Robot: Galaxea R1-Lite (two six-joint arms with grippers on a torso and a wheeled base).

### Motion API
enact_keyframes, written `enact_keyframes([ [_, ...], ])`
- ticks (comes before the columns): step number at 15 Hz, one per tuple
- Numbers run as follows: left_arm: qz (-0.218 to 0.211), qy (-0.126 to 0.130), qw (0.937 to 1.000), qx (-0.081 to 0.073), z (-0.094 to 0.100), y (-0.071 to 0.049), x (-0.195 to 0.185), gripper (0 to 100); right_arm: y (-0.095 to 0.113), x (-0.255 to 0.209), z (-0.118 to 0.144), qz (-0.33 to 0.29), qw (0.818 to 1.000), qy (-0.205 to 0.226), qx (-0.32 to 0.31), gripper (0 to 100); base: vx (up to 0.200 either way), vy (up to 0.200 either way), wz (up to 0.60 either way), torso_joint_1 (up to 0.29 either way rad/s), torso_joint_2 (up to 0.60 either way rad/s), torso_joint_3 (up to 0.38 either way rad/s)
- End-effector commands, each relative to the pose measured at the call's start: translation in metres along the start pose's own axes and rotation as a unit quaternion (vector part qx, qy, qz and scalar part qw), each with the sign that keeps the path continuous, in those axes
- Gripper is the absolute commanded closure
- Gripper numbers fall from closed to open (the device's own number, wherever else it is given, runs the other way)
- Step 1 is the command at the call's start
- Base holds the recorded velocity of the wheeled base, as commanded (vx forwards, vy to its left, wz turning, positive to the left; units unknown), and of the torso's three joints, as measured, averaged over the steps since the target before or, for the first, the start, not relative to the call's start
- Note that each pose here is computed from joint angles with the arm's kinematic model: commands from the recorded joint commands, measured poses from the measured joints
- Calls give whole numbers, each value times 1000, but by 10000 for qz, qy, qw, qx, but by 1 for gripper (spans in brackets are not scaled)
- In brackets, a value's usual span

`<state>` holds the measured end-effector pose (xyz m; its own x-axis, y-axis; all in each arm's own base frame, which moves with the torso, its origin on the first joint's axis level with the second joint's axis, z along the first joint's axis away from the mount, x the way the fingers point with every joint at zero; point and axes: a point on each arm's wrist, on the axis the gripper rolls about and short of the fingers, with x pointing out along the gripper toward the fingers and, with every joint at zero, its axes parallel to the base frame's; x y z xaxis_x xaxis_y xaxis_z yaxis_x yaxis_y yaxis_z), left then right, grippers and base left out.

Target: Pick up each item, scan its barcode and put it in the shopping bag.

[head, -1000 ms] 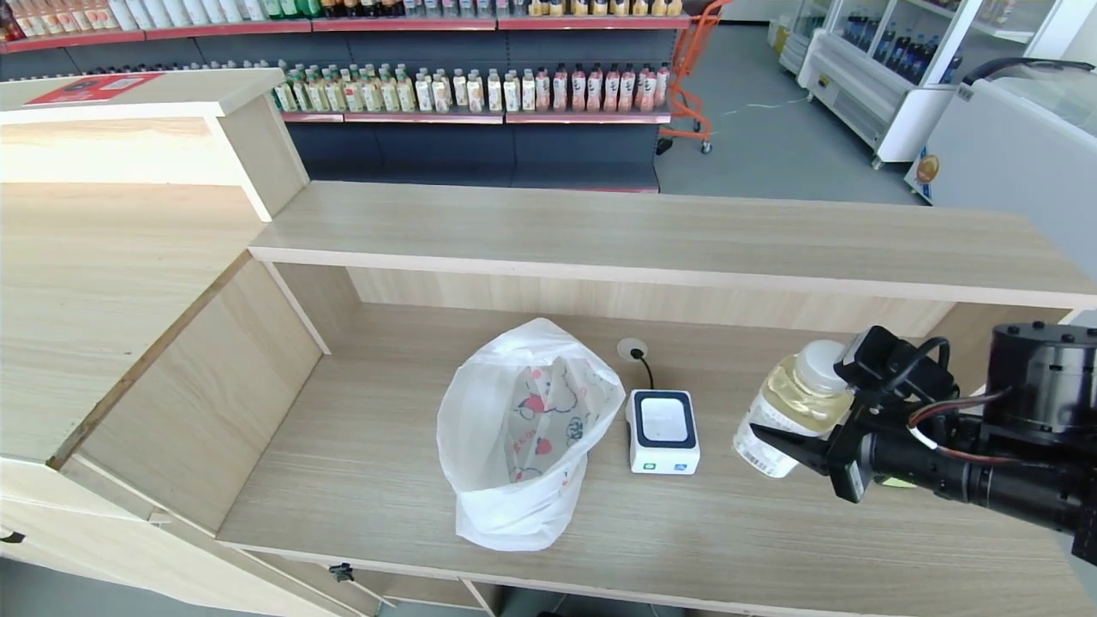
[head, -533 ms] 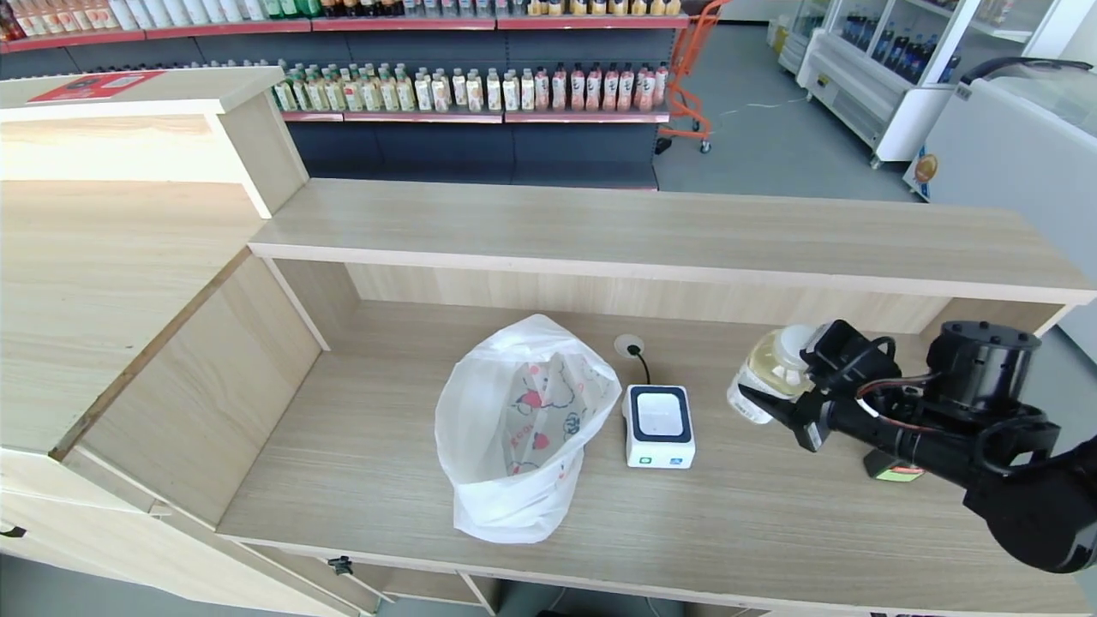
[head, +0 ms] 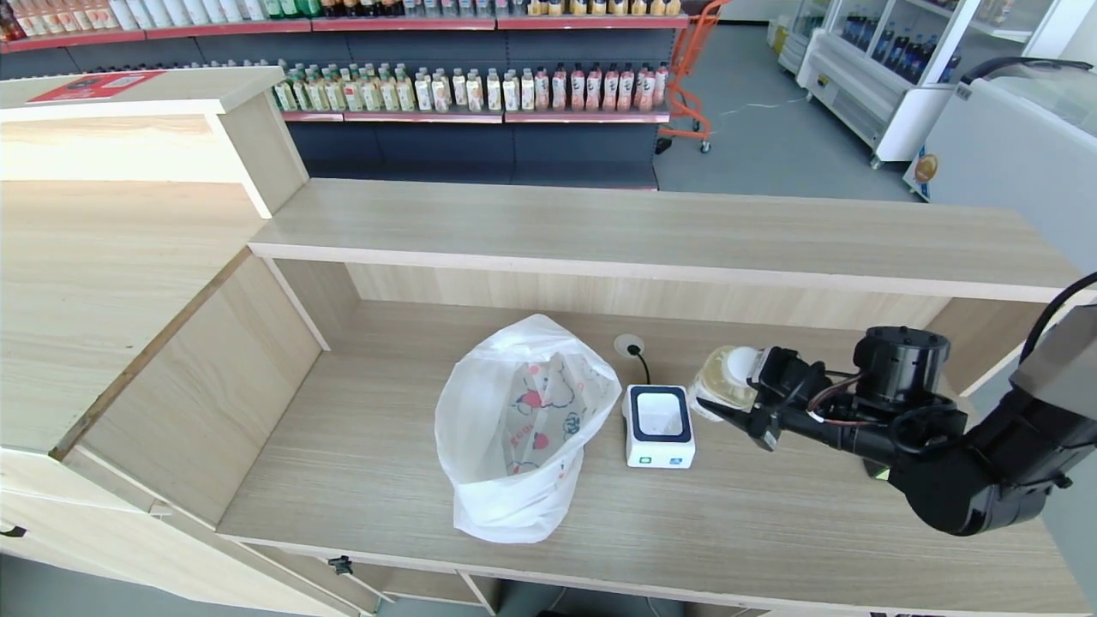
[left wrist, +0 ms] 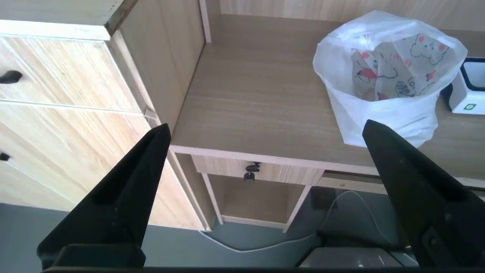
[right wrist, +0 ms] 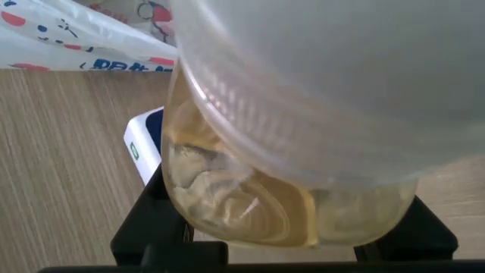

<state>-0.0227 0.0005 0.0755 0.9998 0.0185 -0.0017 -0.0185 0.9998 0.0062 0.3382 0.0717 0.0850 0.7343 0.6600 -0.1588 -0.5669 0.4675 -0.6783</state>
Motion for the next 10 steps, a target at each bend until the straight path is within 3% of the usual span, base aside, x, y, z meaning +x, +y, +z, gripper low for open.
enact_keyframes([
  [1, -1, -1, 10000, 0, 0, 0, 0, 0, 6, 13, -10, 141, 9999, -17, 18, 100, 0, 0, 0, 0, 0, 0],
  [5, -1, -1, 10000, 0, 0, 0, 0, 0, 13, 29, -23, 399, 9976, -213, -532, 100, 0, 0, 0, 0, 0, 0],
  [10, -1, -1, 10000, 0, 0, 0, 0, 0, 16, 41, -32, 525, 9959, -398, -619, 100, 0, 0, 0, 0, 0, 0],
])
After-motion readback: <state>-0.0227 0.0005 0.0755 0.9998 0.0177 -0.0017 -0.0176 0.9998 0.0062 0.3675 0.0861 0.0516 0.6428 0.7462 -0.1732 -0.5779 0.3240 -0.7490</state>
